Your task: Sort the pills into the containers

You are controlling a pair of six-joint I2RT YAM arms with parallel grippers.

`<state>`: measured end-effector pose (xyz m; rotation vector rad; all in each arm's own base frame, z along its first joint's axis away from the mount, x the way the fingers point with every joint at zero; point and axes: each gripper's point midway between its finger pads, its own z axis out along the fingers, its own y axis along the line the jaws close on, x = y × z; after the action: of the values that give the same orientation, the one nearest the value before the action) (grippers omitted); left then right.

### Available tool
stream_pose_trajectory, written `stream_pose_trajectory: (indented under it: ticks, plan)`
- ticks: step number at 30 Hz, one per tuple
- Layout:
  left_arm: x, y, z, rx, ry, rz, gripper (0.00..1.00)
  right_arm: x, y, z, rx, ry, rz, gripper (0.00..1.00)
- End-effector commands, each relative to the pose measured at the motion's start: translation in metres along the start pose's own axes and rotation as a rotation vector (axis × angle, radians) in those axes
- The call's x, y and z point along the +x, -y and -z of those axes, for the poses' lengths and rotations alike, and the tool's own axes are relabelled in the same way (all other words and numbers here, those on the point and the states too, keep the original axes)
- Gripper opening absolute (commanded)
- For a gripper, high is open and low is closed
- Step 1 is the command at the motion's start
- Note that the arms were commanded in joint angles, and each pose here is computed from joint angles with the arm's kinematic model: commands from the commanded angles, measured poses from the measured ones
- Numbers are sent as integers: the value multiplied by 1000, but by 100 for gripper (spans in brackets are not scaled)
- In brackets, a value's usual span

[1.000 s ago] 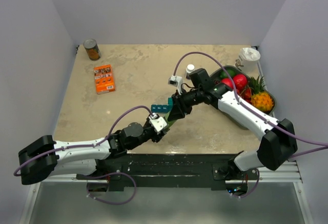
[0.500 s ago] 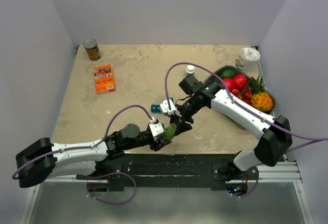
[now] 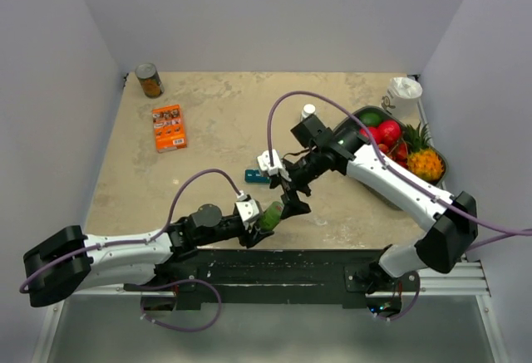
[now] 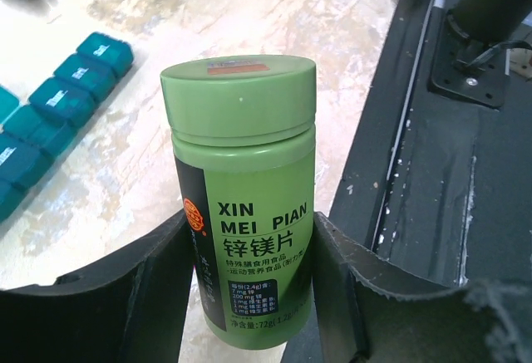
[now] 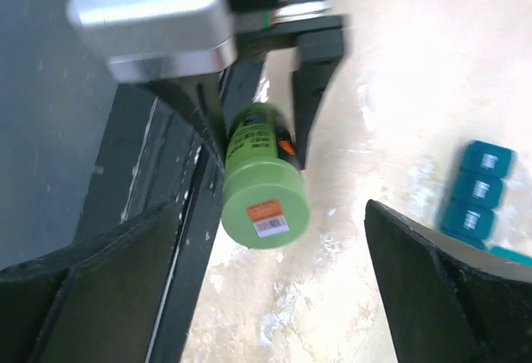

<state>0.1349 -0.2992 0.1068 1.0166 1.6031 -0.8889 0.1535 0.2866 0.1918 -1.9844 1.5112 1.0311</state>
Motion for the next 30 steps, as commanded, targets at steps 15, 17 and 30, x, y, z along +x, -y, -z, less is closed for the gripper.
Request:
stream_pose_trajectory:
  ticks: [15, 17, 30]
  plan:
    - [-50, -20, 5, -129, 215, 79, 0, -25, 50, 16, 376, 261, -805, 99]
    - [-49, -22, 5, -139, 214, 82, 0, -22, 49, 13, 375, 254, -811, 99]
    - [-52, -30, 8, -189, 225, 88, 0, -11, 41, -2, 337, 208, -788, 90]
